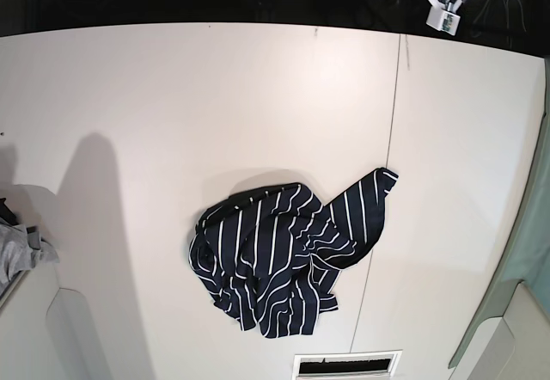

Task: Layout the t-shirt on the table in an organized manner, then fold the t-shirt properly
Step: 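Move both grippers from rest toward the crumpled striped shirt, then grasp opposite edges of the navy striped shirt with both grippers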

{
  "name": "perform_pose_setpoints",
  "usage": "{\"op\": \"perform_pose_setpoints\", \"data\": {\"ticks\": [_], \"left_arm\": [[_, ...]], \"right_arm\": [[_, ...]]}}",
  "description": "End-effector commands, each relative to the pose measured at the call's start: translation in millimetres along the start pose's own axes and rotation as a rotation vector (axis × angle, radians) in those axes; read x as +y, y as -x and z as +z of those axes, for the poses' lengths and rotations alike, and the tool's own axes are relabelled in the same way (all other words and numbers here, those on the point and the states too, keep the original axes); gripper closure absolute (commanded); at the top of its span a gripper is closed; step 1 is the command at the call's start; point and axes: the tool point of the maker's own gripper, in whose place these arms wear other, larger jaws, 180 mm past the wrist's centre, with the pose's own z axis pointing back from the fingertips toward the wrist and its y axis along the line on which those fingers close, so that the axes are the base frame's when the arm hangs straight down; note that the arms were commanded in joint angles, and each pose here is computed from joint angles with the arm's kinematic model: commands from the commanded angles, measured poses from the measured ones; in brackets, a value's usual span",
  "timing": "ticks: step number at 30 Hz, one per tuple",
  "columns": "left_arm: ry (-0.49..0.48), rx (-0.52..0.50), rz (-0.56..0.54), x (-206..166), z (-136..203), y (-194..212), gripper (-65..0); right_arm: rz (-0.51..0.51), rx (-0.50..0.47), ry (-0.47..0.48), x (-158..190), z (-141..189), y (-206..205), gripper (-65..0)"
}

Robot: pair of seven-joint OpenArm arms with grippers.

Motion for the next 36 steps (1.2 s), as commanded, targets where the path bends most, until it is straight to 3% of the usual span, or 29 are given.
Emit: {"op": "perform_pose_setpoints", "data": {"ticks": [1, 7, 12, 15, 17, 19, 21, 25, 31, 36], "left_arm": [[-0.005, -0.044, -0.018, 6.4, 12.7, -17.2, -27.4], [-0.038, -0.230, -0.123, 24.4, 57.3, -102.3, -27.4], [-0.060, -0.333, -0.199, 35.7, 67.2, -160.0, -27.4], [-0.058, -0.382, -0.253, 34.4, 62.2, -195.6, -34.1], [-0.030, -0.391, -0.303, 25.5, 50.3, -213.8, -40.4], [-0.018, -0.397, -0.342, 19.4, 33.7, -230.9, -41.5], [-0.046, -0.421, -0.353, 21.7, 15.5, -252.6, -41.5], [-0.064, -0.406, -0.358, 26.1, -25.8, -286.5, -41.5], [-0.052, -0.381, -0.315, 32.5, -74.2, -319.7, -41.5], [-0.054, -0.364, -0.221, 41.9, -100.3, -328.4, -41.5]], "right_arm": [[0.017, -0.045, -0.010, 1.4, 7.6, -16.4, -4.7], [0.116, -0.200, 0.015, -3.7, 31.9, -81.8, -4.7], [0.171, -0.349, 0.082, -28.3, 36.6, -145.9, -4.7], [0.177, -0.439, 0.150, -48.8, 39.6, -191.2, -7.6], [0.150, -0.501, 0.186, -60.0, 39.2, -220.2, -15.5], [0.104, -0.560, 0.218, -68.8, 36.8, -248.2, -24.1], [0.058, -0.611, 0.237, -76.7, 32.0, -276.7, -28.5], [-0.013, -0.648, 0.243, -89.0, 13.2, -316.8, -28.6], [-0.182, -0.684, 0.343, -134.1, -5.8, -352.9, -28.6], [-0.276, -0.668, 0.346, -157.2, -18.7, -367.4, -28.6]]}}
